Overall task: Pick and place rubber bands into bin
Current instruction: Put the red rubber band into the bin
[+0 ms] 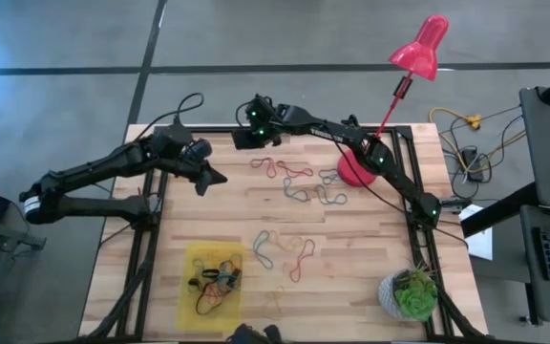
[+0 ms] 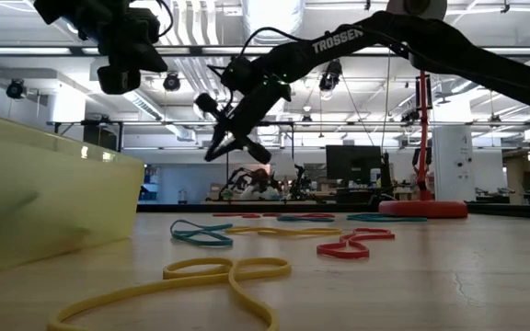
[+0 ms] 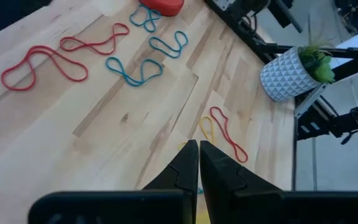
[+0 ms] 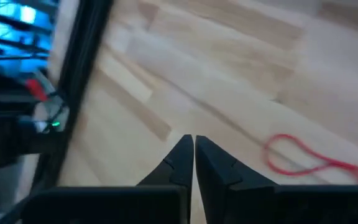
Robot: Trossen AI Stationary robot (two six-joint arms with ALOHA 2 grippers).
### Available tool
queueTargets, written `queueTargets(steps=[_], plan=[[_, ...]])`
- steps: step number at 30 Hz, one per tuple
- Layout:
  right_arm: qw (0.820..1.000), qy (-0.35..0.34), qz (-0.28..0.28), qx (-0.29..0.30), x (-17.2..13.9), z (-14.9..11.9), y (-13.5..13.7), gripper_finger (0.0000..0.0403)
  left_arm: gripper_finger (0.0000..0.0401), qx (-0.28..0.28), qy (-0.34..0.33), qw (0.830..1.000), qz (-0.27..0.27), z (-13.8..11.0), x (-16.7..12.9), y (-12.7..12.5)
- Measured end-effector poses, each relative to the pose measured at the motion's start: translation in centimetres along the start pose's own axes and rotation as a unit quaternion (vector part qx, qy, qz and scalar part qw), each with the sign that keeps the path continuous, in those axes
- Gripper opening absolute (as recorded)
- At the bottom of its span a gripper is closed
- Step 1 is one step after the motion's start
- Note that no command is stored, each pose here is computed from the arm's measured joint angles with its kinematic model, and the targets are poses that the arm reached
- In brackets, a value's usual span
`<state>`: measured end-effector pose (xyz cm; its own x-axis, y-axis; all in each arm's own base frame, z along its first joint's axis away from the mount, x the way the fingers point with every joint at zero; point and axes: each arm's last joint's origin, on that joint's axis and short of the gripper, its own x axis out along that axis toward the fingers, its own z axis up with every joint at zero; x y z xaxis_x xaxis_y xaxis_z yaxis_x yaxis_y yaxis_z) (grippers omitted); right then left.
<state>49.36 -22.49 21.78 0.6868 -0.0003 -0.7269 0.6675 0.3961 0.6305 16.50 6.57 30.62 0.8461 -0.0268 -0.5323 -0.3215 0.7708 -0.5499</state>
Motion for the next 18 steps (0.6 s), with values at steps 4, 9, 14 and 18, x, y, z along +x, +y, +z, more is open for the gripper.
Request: queueTargets(steps=[4, 9, 14, 18], plan=[[0.999, 0.023, -0.027, -0.038, -0.3, -0.4, -0.4, 0.0009, 0.0, 0.012, -0.011, 1.0, -0.016, -0.2, -0.8, -0.4], [0.96, 0.085, -0.177, -0.202, -1.6, -1.7, -2.4, 0.0009, 0.0, 0.051, -0.058, 0.996, -0.046, -0.4, -2.8, -1.6], [0.901, 0.153, -0.196, -0.356, -2.0, -2.4, -3.0, 0.0008, 0.0, 0.066, -0.1, 0.991, -0.055, -0.6, -4.4, -2.1], [0.853, 0.172, -0.178, -0.459, -2.1, -2.1, -3.2, 0.0008, 0.0, 0.06, -0.114, 0.99, -0.055, -0.6, -4.9, -2.2]])
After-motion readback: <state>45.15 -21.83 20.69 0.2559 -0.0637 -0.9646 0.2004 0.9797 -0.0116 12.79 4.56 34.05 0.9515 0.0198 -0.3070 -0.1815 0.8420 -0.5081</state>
